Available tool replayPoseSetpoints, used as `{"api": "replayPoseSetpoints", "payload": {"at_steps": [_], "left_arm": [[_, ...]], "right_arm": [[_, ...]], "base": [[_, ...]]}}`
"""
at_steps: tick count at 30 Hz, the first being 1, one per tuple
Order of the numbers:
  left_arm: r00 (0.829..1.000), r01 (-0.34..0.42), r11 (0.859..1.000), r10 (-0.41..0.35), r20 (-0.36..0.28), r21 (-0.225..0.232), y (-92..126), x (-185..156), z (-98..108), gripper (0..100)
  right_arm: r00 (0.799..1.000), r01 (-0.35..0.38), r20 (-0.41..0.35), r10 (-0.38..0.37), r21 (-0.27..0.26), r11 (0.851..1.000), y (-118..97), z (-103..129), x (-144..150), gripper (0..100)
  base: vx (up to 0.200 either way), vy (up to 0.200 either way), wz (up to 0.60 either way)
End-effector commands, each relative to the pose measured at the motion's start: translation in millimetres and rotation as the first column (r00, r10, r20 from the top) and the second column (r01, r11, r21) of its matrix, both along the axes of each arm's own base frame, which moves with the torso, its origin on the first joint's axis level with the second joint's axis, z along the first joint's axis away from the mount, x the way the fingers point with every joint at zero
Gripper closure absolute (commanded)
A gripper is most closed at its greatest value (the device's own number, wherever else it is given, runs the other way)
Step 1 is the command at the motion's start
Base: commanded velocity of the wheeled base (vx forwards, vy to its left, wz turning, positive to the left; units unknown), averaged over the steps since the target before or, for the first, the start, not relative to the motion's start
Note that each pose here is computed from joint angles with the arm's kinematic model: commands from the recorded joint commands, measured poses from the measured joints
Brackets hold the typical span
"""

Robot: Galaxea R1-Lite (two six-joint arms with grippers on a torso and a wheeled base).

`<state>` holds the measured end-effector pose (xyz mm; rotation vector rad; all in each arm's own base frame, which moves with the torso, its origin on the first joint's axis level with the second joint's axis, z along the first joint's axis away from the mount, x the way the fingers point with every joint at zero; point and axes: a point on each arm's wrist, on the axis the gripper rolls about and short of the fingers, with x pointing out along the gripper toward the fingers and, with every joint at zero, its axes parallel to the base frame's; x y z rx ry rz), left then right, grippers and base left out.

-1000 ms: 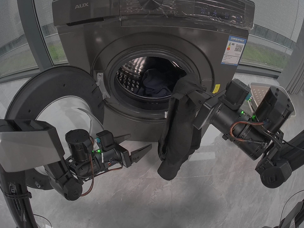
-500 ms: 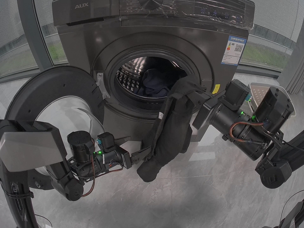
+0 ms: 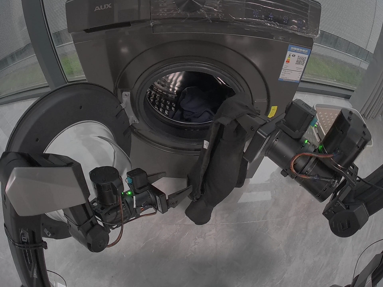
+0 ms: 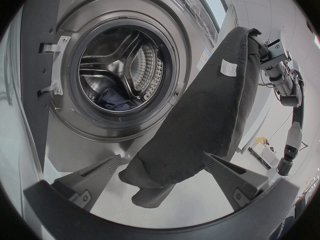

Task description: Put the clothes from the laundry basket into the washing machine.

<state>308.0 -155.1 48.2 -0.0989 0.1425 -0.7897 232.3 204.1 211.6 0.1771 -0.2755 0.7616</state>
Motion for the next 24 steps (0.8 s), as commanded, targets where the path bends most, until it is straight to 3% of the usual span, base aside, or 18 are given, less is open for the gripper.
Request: {"api": "replayPoseSetpoints", "payload": {"at_steps": [1,6,13,24], "left_arm": [[1.000,0.004,1.000,-0.004,-0.009,0.005,-1.6,0.3,-4.9,0],[0.999,0.015,0.999,-0.014,-0.032,0.029,-0.1,-6.7,-10.4,0],[0.995,0.087,0.992,-0.082,-0.058,0.089,-2.9,-19.0,-24.5,0],[0.998,0.060,0.995,-0.059,-0.014,0.081,-16.7,6.6,-37.2,0]], "right_arm": [[1.000,0.000,0.001,0.000,0.000,1.000,-0.5,0.4,-0.5,100],[1.000,0.002,0.002,-0.002,0.001,1.000,-0.8,0.8,-0.1,100],[1.000,0.003,-0.003,-0.003,-0.003,1.000,1.7,-1.1,2.8,100],[1.000,-0.006,-0.006,0.006,-0.004,1.000,4.5,-2.3,1.0,100]], "base": [[0.000,0.000,0.00],[0.000,0.000,0.00],[0.000,0.000,0.00],[0.000,0.000,0.00]]}}
